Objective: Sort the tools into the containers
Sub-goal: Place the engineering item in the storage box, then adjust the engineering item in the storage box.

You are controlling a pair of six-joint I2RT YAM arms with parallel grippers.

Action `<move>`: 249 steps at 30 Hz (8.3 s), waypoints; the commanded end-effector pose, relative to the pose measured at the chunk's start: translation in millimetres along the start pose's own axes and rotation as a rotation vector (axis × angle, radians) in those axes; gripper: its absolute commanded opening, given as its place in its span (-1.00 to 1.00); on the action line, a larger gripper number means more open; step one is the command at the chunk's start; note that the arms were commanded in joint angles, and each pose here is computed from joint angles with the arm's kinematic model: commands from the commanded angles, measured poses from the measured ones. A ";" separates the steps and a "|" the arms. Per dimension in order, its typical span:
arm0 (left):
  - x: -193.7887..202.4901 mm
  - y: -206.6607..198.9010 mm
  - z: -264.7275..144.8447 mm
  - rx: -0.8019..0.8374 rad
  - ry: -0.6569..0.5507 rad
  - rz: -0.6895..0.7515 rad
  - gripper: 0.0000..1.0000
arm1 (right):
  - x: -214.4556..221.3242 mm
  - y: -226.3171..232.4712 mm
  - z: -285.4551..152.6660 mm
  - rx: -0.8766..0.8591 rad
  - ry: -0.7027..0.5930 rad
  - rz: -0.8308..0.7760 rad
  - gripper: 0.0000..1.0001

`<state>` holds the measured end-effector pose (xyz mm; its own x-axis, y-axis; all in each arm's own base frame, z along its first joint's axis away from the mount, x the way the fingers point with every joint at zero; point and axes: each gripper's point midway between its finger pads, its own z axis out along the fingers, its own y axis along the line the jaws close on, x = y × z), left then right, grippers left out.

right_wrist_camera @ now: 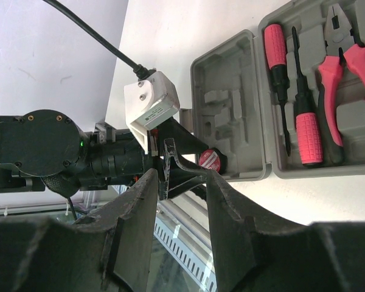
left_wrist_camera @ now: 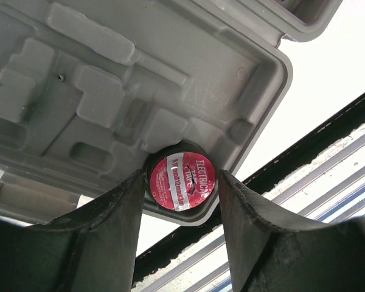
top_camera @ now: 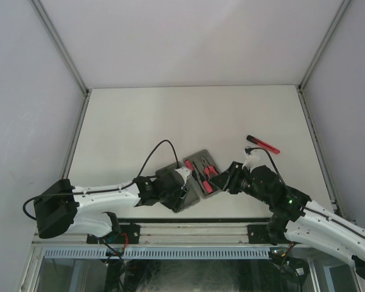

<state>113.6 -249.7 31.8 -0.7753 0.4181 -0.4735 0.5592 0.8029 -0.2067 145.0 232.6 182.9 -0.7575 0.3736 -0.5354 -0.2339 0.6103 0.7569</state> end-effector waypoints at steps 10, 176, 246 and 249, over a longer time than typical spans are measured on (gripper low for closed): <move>-50.4 -14.0 -38.4 0.057 -0.224 -0.014 0.13 | -2.0 3.7 4.3 -0.014 -0.002 -0.027 -0.27; -10.8 6.1 -1.9 0.077 -0.061 -0.132 -1.00 | 141.1 -48.6 122.1 0.225 0.482 -0.198 -0.94; -13.8 9.9 -2.8 0.017 0.005 -0.046 -1.00 | 145.2 -60.3 117.1 0.273 0.501 -0.214 -0.97; -11.1 11.4 -2.0 0.012 0.011 -0.047 -1.00 | 145.5 -60.0 117.3 0.270 0.501 -0.213 -0.98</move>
<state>123.8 -242.9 37.9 -0.8223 0.3756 -0.4274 0.5074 0.8240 -0.2521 121.6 335.9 22.5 -0.9205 -0.1024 -0.3770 -0.3009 0.8013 0.5170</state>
